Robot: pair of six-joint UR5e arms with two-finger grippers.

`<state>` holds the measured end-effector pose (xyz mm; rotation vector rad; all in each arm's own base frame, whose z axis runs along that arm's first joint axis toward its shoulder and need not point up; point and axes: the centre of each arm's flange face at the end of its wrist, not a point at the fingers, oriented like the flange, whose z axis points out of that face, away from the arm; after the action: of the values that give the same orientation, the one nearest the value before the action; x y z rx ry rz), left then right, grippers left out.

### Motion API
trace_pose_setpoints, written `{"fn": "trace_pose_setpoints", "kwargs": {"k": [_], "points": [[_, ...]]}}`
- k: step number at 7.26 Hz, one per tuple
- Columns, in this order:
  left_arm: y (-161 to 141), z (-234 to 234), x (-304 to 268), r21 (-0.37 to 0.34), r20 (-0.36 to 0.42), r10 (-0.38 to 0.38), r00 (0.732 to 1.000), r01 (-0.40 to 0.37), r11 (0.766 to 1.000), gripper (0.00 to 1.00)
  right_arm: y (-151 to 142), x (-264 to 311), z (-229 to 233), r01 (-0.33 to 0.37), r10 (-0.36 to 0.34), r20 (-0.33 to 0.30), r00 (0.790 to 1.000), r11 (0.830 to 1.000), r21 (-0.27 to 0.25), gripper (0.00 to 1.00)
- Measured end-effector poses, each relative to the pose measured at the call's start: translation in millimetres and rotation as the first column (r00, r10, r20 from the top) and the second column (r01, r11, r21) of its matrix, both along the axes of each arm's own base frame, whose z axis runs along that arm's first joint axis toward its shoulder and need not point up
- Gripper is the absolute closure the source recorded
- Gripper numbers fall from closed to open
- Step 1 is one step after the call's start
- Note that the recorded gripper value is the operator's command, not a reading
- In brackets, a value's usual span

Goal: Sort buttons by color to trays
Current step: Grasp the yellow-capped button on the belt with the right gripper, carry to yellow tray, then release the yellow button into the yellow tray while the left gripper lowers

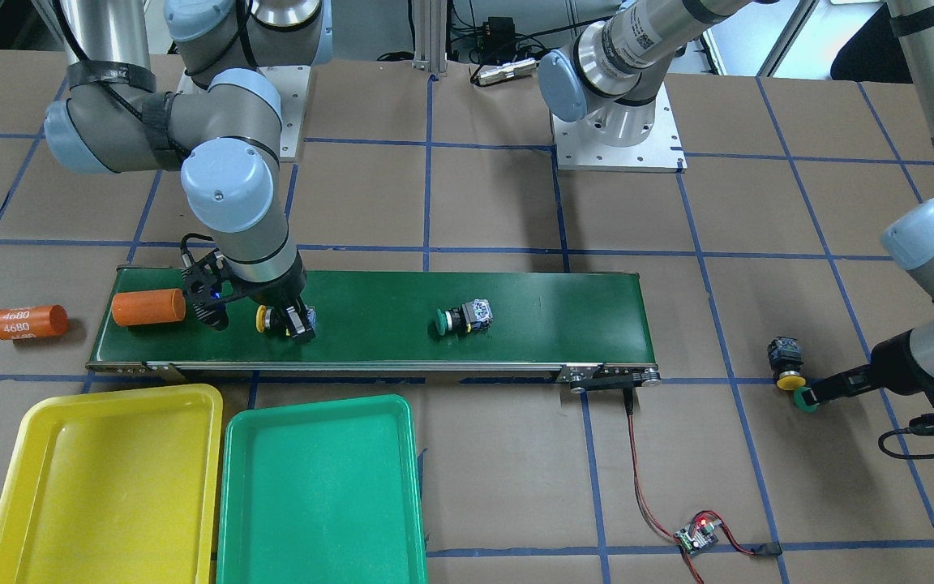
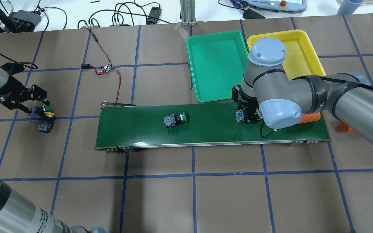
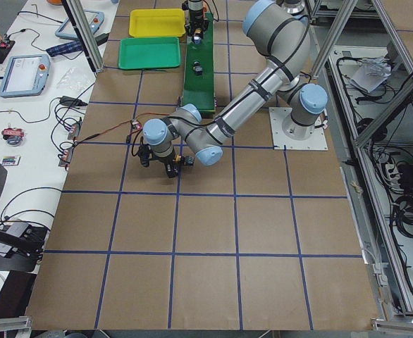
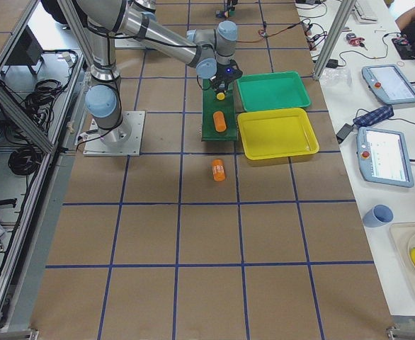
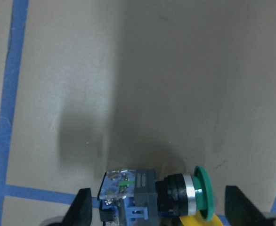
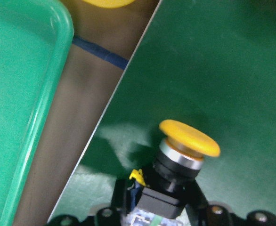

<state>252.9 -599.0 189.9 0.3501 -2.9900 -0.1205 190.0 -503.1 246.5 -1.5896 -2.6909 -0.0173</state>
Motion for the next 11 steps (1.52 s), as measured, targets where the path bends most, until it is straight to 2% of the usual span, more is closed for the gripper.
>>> {"fn": "trace_pose_setpoints", "kwargs": {"k": [2,3,5,6,8,9,10,11], "points": [[0.1,-7.7,1.6,0.009,-0.007,-0.002,1.0,0.002,1.0,0.0,-2.2,-6.3,5.1,0.004,-0.004,-0.032,0.999,1.0,-0.01,1.0],[0.5,-9.4,1.8,0.011,-0.008,-0.002,1.0,0.002,1.0,0.18,-6.7,-10.8,17.1,0.008,-0.01,-0.045,0.999,0.999,-0.035,1.0],[0.7,-9.8,2.1,0.014,-0.006,-0.003,1.0,0.003,1.0,0.75,-32.8,-50.2,45.8,0.046,-0.052,-0.063,0.997,0.995,-0.087,1.0],[0.1,-9.2,2.3,0.012,-0.006,-0.003,1.0,0.003,1.0,0.92,-47.1,-77.0,50.6,0.057,-0.063,-0.061,0.996,0.994,-0.094,1.0],[-2.7,6.1,-1.1,-0.002,0.003,-0.008,1.0,0.008,1.0,0.95,-87.6,-114.2,50.8,0.05,-0.057,-0.064,0.996,0.993,-0.109,1.0],[-4.3,23.9,-14.5,-0.015,0.016,-0.022,1.0,0.022,1.0,0.95,-109.6,-126.3,46.4,0.047,-0.055,-0.066,0.996,0.993,-0.113,1.0],[-7.1,45.0,-49.6,-0.025,0.029,-0.068,0.997,0.068,0.997,0.95,-126.0,-138.8,36.4,0.038,-0.045,-0.068,0.997,0.994,-0.106,0.97],[-6.4,65.4,-104.4,-0.029,0.034,-0.143,0.989,0.144,0.989,0.95,-134.9,-150.7,26.6,0.027,-0.034,-0.071,0.997,0.995,-0.096,0.33]]}}
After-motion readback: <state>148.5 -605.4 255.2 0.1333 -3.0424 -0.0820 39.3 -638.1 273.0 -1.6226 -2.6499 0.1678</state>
